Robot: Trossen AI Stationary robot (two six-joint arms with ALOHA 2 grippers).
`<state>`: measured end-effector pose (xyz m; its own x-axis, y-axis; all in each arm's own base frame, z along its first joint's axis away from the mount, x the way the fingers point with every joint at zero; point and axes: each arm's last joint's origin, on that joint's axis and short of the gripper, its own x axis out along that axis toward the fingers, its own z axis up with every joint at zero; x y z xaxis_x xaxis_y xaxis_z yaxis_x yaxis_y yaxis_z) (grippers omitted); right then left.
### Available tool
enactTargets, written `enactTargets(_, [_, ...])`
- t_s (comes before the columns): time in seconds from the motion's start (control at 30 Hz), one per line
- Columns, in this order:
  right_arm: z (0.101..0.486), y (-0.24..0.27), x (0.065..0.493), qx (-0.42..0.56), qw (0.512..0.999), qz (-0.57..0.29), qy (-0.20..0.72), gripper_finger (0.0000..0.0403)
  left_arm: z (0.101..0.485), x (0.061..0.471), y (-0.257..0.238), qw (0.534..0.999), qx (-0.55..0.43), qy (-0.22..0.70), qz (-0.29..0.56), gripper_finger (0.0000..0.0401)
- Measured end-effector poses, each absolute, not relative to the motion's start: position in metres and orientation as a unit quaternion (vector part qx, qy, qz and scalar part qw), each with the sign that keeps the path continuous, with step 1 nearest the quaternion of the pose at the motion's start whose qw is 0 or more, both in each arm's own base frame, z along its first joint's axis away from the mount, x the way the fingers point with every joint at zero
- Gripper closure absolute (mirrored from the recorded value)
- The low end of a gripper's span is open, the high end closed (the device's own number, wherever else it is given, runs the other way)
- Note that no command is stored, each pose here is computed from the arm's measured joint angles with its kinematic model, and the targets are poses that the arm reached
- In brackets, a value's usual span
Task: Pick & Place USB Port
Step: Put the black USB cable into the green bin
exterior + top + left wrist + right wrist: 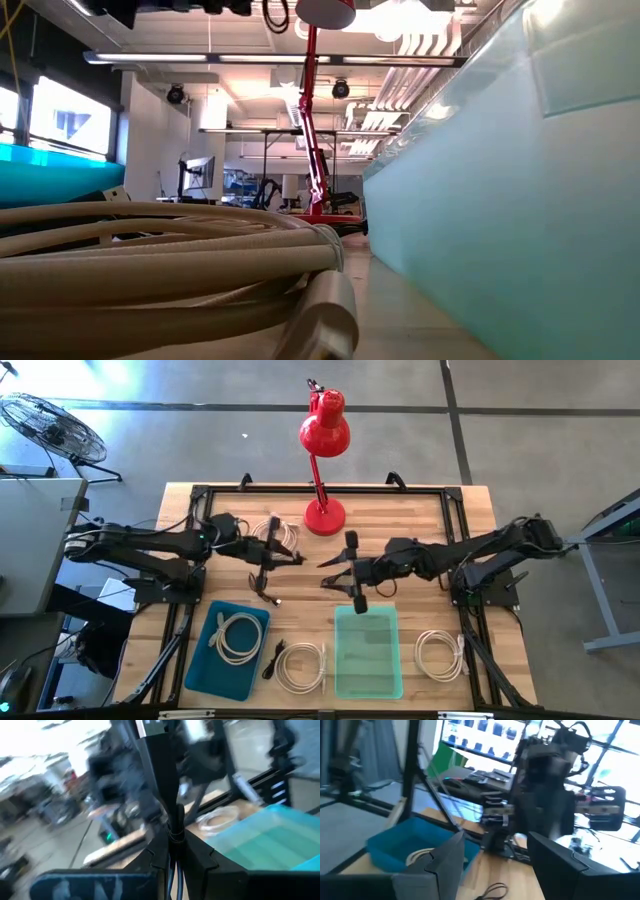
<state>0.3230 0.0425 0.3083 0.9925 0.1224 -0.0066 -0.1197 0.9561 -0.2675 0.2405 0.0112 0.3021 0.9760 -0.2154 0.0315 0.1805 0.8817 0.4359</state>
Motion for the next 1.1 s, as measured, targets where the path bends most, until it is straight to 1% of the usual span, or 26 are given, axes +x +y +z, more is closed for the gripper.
enactTargets(0.07, [0.306,0.042,0.327,-0.138,0.989,0.051,-0.01,0.0194,0.298,0.246,0.011,0.967,0.221,-0.044,-0.118,0.0378])
enactTargets(0.2, [0.306,0.041,0.328,-0.151,0.988,0.025,-0.018,0.0194,0.291,0.254,0.012,0.967,0.219,-0.035,-0.121,0.0378])
enactTargets(0.37, [0.307,0.039,0.328,-0.153,0.988,0.008,-0.016,0.0194,0.285,0.261,0.012,0.96,0.251,-0.038,-0.121,0.0378])
enactTargets(0.63, [0.306,0.033,0.329,-0.155,0.988,0.0,-0.013,0.0194,0.277,0.274,0.013,0.956,0.26,-0.057,-0.122,0.0378])
enactTargets(1.1, [0.305,0.034,0.329,-0.155,0.988,0.003,-0.008,0.0194,0.281,0.274,0.013,0.951,0.278,-0.077,-0.115,0.0378])
